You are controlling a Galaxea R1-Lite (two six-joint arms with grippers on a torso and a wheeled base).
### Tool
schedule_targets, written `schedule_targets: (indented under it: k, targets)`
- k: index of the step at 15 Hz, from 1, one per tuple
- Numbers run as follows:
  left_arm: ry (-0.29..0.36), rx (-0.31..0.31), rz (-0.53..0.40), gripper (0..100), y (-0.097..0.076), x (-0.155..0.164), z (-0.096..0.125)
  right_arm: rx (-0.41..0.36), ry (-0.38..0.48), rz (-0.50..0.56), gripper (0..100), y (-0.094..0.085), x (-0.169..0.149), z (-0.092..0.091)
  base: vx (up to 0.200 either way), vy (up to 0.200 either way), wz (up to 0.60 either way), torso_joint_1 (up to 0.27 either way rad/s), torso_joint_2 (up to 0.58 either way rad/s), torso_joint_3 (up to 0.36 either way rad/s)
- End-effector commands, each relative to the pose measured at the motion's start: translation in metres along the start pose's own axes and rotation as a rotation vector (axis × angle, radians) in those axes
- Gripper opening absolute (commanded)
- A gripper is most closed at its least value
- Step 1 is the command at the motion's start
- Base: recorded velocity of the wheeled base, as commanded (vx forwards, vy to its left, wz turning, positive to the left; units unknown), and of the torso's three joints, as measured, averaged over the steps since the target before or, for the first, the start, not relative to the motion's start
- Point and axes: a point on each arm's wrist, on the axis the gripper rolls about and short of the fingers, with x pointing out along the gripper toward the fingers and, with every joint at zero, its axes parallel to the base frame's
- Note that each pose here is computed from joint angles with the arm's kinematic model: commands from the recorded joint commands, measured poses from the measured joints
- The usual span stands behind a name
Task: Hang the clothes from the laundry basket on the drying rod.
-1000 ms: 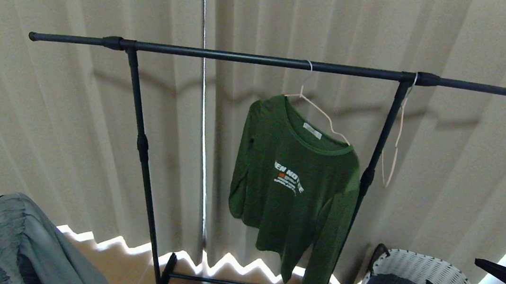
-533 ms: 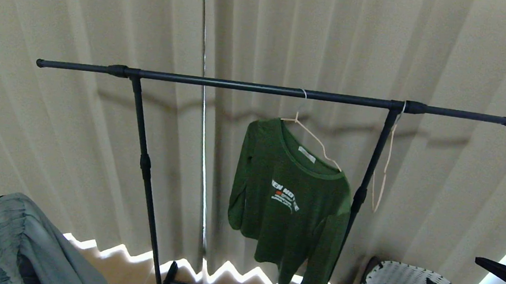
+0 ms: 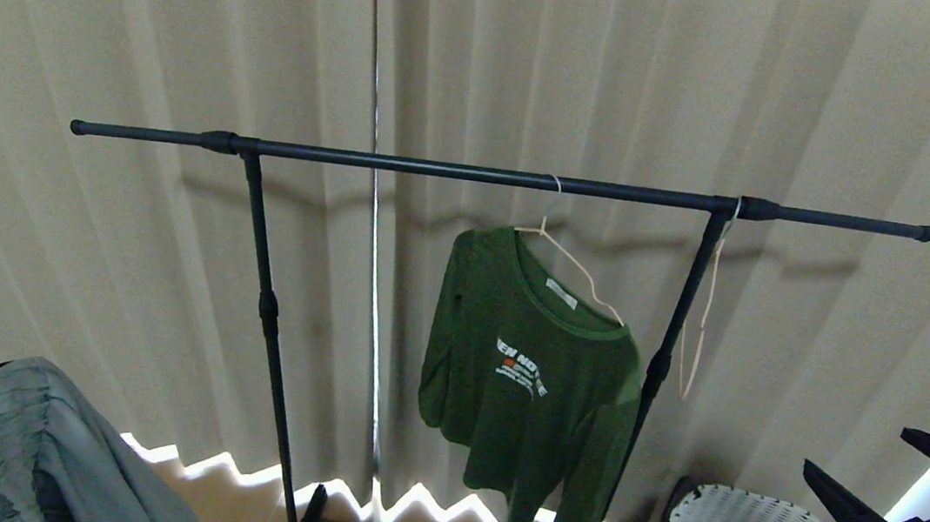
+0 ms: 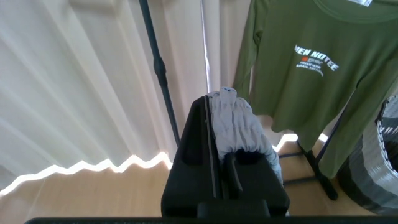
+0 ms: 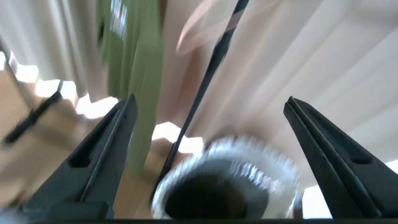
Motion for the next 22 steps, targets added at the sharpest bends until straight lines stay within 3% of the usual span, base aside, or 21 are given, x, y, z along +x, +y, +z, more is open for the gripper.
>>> schedule_targets:
  k: [1,5,8,13,15,19,22]
  targets:
    - [-0.020,-0.006,-0.024,0,0.000,0.001,0.003,0.027,-0.011,0.004,100,0.001,-0.001,0.001,0.000,0.000,0.00,0.000,0.00,0.000]
    - [-0.024,-0.008,-0.059,0,-0.001,0.001,0.002,0.086,-0.003,0.005,100,0.004,-0.006,-0.003,0.100,0.000,0.00,0.002,0.00,-0.002]
    - [-0.019,-0.006,-0.060,0,-0.001,0.000,0.000,0.131,-0.051,-0.009,100,0.000,-0.006,0.008,0.200,0.000,0.00,-0.001,-0.01,-0.001]
    - [-0.008,-0.006,-0.061,0,-0.001,0.001,-0.002,0.126,-0.070,-0.021,100,-0.008,0.008,0.025,0.200,0.000,0.00,0.007,0.00,0.004]
    - [0.005,0.001,-0.065,0,-0.002,0.000,-0.007,0.134,-0.031,-0.042,100,-0.012,0.015,0.031,0.200,0.000,0.00,0.005,0.00,-0.005]
    - [0.008,0.001,-0.069,0,-0.002,0.000,-0.009,0.154,0.119,-0.094,100,-0.014,0.024,0.032,0.000,0.000,0.00,0.000,0.00,0.000]
    - [0.008,0.001,-0.067,0,-0.002,0.000,-0.008,0.166,0.201,-0.120,100,-0.016,0.051,0.031,0.000,0.000,0.00,0.000,0.00,0.000]
